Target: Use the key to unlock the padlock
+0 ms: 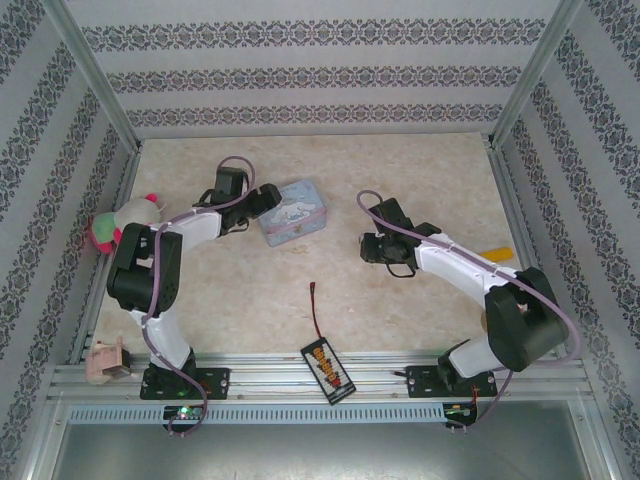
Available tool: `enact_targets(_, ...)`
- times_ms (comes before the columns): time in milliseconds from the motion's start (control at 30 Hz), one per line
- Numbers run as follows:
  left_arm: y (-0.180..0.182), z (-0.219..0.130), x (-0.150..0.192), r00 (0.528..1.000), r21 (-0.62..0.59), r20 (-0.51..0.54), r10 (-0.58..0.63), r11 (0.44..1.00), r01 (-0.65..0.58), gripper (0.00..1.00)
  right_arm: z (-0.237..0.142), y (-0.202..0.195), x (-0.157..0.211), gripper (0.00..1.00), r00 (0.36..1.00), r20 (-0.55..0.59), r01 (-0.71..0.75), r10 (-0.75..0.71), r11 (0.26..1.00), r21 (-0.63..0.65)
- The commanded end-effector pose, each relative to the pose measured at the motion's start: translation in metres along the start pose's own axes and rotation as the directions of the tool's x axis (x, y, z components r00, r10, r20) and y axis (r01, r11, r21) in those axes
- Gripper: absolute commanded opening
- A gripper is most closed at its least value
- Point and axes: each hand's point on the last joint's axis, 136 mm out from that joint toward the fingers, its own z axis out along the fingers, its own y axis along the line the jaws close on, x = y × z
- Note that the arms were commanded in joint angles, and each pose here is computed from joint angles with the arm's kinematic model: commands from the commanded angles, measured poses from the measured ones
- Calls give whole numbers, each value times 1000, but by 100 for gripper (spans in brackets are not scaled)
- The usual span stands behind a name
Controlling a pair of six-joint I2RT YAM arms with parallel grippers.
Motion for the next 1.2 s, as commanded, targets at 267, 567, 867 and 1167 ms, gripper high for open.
enact_targets(267, -39, 22, -36, 998, 137, 31, 53, 989, -57, 86, 8, -10, -2, 0, 996, -86, 1, 2, 999, 39)
enact_targets(567, -47, 30, -42, 998, 163, 18, 55, 985, -57, 91, 23, -19, 4, 1, 984, -175, -18, 30, 997, 71)
enact_targets(867, -36, -3, -44, 994, 91, 76, 81, 992, -87, 99, 42, -26, -4, 4, 976, -215, -3, 35, 989, 150)
enact_targets(1167, -6, -36, -33, 994, 26, 97, 55, 998, -58, 99, 63, -31, -18, 24, 972, -232, 24, 23, 980, 198)
